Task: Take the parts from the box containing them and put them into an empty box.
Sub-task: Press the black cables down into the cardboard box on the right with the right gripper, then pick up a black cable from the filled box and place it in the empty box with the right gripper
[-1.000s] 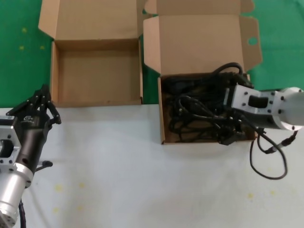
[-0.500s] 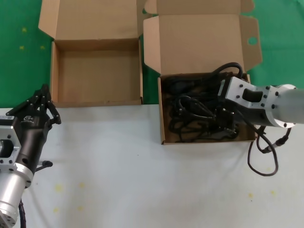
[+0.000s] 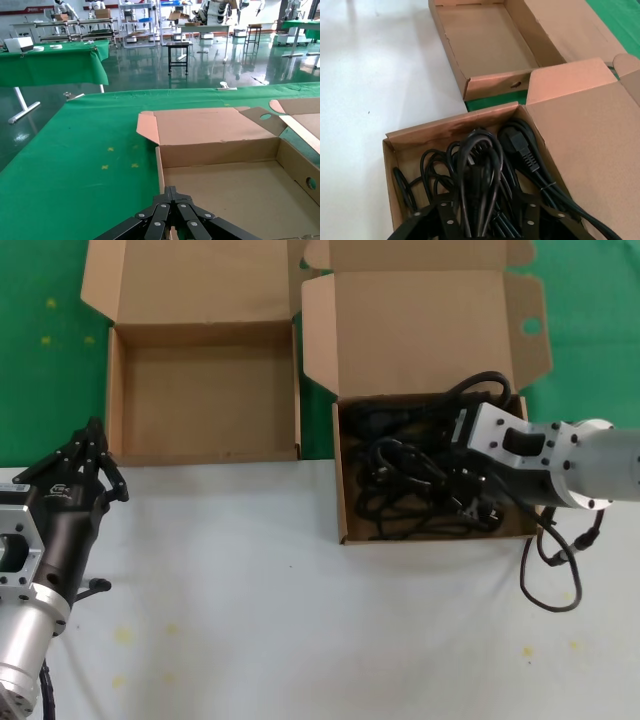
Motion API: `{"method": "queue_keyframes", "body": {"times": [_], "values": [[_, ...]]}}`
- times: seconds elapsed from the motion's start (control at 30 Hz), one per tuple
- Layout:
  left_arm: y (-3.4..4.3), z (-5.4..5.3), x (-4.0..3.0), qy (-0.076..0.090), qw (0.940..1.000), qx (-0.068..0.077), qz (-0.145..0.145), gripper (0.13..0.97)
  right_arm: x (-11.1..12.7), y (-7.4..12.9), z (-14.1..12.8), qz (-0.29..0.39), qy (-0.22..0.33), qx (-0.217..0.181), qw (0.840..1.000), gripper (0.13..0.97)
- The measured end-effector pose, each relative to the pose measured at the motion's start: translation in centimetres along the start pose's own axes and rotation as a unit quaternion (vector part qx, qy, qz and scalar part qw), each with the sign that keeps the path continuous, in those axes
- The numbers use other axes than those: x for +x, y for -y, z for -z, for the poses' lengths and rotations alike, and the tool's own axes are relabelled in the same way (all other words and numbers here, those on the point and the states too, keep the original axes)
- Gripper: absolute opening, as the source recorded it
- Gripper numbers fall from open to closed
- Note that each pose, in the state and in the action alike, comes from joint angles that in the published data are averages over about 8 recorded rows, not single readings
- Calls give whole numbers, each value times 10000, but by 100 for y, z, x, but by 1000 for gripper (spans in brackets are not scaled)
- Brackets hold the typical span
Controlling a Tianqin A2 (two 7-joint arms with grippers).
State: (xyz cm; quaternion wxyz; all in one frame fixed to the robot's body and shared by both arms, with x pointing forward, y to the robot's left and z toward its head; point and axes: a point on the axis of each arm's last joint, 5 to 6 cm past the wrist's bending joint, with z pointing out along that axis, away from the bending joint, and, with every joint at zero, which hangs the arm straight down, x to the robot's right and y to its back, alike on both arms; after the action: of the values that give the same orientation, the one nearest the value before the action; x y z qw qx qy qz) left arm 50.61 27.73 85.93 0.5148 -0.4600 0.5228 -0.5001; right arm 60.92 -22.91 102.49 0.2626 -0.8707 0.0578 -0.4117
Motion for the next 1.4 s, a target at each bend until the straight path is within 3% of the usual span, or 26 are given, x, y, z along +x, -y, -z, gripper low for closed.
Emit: {"method": "queue_keyframes", "body": {"times": [0.43, 0.87, 1.2, 1.4], "values": [[0, 0, 0, 0, 10000, 0, 0, 144, -8, 28, 33, 56, -8, 57, 10000, 263], [0, 0, 0, 0, 10000, 0, 0, 144, 0, 119, 209, 313, -175, 201, 9992, 206], [0, 0, 0, 0, 10000, 0, 0, 144, 169, 577, 516, 924, -641, 538, 9922, 206], [0, 0, 0, 0, 10000, 0, 0, 144, 240, 972, 473, 1460, -885, 747, 9825, 205]]}}
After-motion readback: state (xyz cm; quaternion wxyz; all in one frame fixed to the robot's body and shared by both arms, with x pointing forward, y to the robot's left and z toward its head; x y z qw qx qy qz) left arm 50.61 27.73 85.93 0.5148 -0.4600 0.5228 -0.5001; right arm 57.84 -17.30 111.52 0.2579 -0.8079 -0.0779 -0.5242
